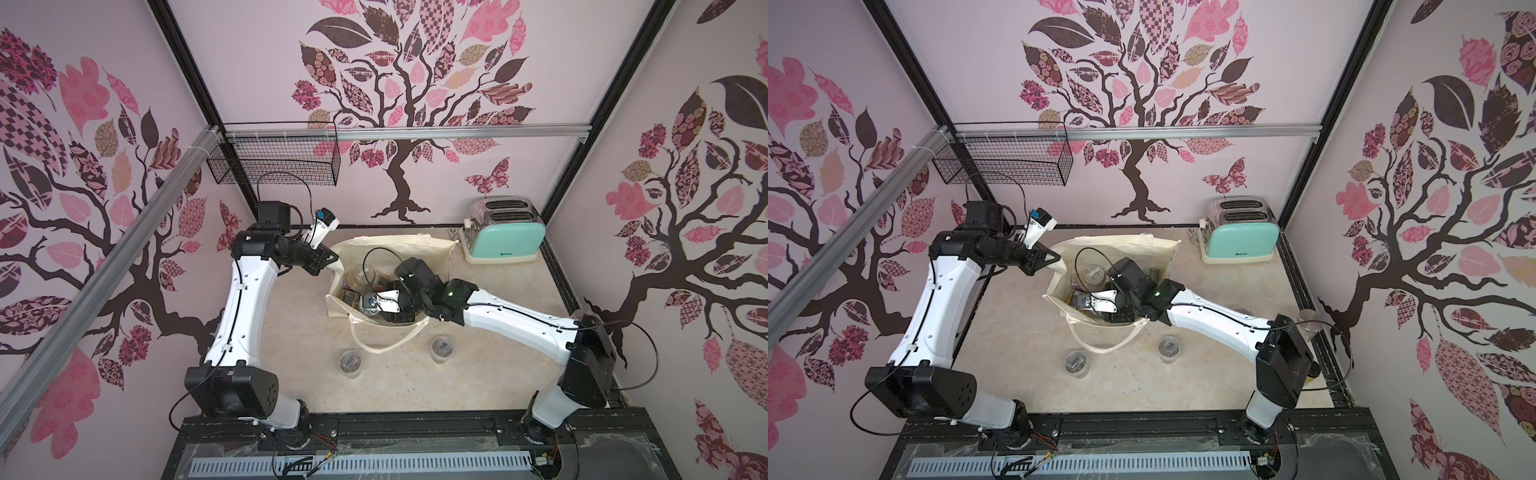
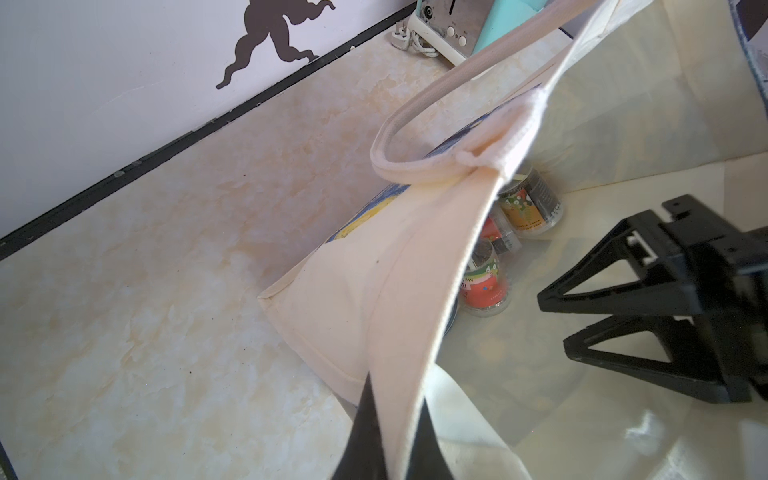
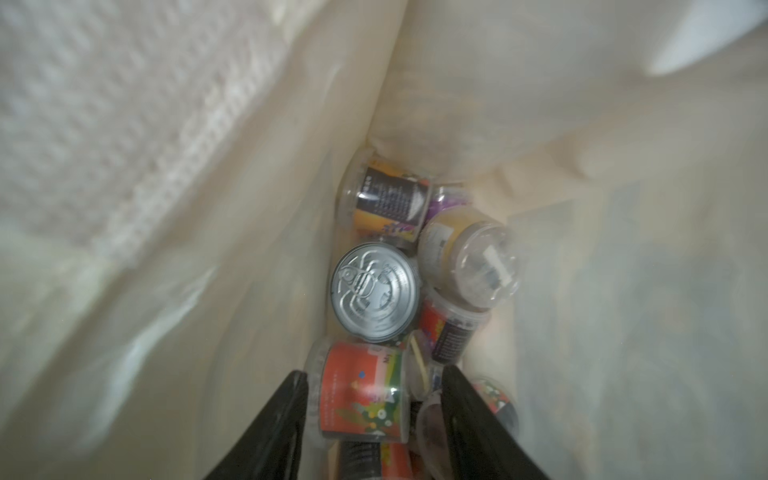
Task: Take out the seed jars from the canvas bag
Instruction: Adjust the canvas bag at the center of the board, then pick up the seed jar from the canvas bag.
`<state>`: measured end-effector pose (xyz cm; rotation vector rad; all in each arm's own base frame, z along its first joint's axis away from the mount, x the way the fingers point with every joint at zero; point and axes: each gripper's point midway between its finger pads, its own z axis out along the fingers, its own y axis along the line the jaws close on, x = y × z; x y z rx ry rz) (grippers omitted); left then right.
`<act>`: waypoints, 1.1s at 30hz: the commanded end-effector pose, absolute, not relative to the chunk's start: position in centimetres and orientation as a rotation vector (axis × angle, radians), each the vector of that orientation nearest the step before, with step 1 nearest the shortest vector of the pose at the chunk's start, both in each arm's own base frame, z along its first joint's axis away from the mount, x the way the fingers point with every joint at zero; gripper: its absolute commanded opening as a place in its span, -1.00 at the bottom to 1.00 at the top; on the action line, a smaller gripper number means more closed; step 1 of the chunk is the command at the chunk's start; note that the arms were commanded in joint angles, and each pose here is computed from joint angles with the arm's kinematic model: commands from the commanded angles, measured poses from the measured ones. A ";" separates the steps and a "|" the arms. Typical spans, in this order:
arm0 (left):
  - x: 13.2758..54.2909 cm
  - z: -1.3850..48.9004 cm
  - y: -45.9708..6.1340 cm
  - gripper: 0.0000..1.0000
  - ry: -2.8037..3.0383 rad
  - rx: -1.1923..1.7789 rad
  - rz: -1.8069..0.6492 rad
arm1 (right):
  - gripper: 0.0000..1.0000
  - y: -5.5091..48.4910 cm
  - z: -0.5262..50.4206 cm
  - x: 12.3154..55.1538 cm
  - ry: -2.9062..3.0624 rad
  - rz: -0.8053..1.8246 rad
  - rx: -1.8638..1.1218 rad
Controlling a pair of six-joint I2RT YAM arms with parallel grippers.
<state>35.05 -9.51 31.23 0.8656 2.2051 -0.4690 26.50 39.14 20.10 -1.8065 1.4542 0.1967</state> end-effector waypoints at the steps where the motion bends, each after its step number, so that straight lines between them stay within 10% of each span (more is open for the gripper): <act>1: 34.5 35.4 -11.4 -1.00 2.015 0.961 -0.507 | 0.12 38.8 17.7 24.3 1.496 0.260 -1.904; 33: 34.7 32.2 -14.0 -1.00 2.008 1.061 -0.592 | 0.90 39.6 22.7 34.5 1.937 0.319 -0.824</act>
